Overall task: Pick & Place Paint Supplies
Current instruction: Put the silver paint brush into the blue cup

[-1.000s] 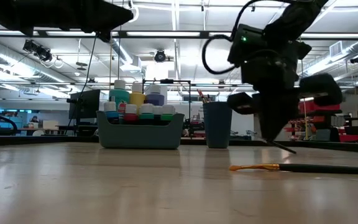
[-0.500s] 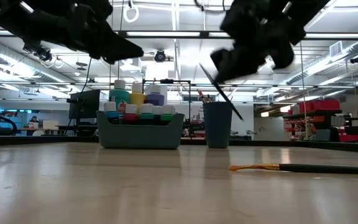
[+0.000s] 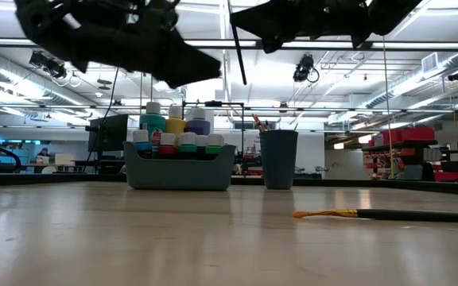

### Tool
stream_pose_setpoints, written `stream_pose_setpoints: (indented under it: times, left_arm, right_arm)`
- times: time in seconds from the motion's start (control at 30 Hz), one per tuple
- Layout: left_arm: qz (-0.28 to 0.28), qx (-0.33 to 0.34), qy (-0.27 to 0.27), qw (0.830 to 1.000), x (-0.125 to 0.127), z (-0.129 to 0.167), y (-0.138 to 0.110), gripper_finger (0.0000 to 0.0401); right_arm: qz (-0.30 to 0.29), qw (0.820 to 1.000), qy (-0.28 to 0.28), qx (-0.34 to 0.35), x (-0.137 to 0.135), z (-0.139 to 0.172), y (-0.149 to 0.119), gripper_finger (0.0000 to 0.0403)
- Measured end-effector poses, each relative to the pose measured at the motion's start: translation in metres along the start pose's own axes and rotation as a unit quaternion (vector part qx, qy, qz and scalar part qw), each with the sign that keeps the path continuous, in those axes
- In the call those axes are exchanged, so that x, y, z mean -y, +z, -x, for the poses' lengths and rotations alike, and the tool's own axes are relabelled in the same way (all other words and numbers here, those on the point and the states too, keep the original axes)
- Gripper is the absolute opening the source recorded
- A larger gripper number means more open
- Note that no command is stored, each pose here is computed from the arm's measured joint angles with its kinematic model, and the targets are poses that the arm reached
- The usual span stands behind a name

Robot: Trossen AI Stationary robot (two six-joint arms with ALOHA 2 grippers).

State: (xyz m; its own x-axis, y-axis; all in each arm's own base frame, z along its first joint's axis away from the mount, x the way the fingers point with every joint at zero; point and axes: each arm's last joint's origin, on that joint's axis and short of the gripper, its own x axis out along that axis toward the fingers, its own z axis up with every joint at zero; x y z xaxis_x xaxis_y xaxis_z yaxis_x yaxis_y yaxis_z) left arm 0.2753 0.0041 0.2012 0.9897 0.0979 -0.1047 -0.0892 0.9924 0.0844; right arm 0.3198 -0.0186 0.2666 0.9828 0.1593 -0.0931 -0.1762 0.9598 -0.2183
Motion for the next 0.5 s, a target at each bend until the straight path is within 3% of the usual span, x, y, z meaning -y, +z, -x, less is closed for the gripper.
stream_pose_setpoints:
  times: [0.3,0.5]
  left_arm:
    - [-0.002,0.026,0.0,1.0,0.001,-0.033,0.027,0.0206]
    - [-0.007,0.019,-0.002,1.0,0.001,-0.036,0.03,0.0141]
  right_arm:
    - [0.011,1.0,-0.01,0.017,0.0,0.0,0.004,0.0009]
    - [0.018,1.0,-0.011,0.019,0.0,0.0,0.004,0.0009]
